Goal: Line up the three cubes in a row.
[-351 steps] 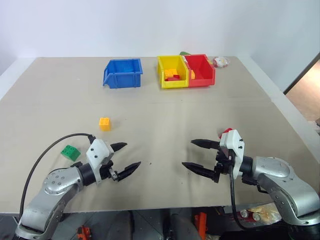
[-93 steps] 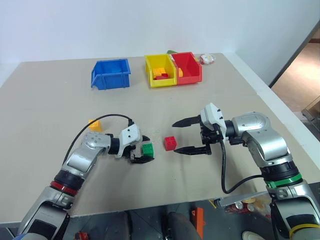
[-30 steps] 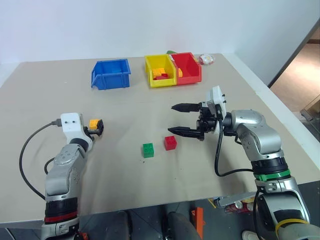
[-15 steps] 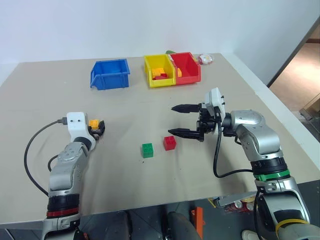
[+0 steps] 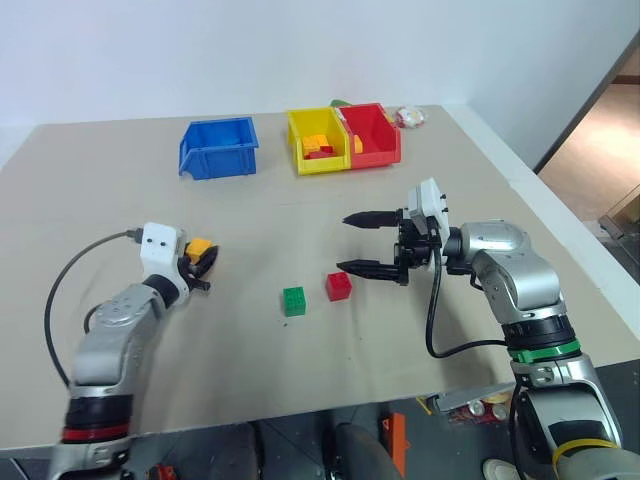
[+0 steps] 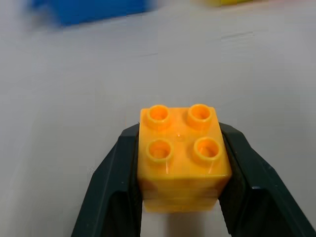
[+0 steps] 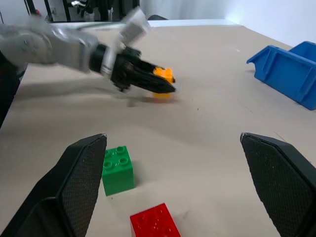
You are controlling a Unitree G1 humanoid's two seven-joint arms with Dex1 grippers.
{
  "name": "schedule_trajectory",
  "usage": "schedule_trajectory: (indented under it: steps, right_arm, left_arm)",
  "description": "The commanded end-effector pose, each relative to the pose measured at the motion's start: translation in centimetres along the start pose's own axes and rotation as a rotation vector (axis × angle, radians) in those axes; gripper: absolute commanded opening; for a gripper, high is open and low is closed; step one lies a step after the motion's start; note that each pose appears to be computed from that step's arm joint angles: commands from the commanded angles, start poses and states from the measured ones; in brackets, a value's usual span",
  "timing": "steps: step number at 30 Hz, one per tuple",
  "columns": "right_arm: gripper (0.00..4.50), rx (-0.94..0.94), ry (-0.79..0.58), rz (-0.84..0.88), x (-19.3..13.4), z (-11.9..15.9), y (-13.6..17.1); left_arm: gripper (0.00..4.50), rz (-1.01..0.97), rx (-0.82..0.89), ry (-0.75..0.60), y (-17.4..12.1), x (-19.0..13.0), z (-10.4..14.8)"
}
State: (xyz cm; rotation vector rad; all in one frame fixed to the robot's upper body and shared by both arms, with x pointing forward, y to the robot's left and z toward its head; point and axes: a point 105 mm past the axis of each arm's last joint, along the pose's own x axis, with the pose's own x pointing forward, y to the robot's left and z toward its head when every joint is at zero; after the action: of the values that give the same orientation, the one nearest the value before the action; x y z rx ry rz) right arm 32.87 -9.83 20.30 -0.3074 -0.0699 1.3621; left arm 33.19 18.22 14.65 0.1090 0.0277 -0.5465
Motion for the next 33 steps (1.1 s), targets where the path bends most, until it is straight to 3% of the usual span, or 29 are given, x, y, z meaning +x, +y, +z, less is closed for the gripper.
schedule_trajectory:
  steps: [1, 5, 14, 22, 33]
  right_arm:
    - [4.50, -0.063, -0.002, 0.002, -0.4, 1.4, -0.4]
    - [4.50, -0.073, 0.011, -0.008, -0.6, 1.2, -0.9]
    - [4.50, -0.074, 0.035, -0.008, -1.0, 0.8, -0.6]
    - [4.50, -0.077, 0.051, -0.024, -1.4, 0.7, -0.6]
    - [4.50, -0.063, 0.061, -0.024, -1.7, 0.6, -0.2]
  left_arm:
    - [1.36, -0.445, 0.144, -0.003, -5.0, -2.4, 0.4]
    - [1.36, -0.651, 0.204, 0.132, -5.0, -4.4, -2.4]
    - [1.36, -0.787, 0.269, 0.141, -3.8, -2.7, -2.8]
    - [1.36, -0.857, 0.274, 0.108, -5.2, -2.0, -2.7]
    - [1.36, -0.786, 0.301, 0.125, -3.5, -1.9, -3.1]
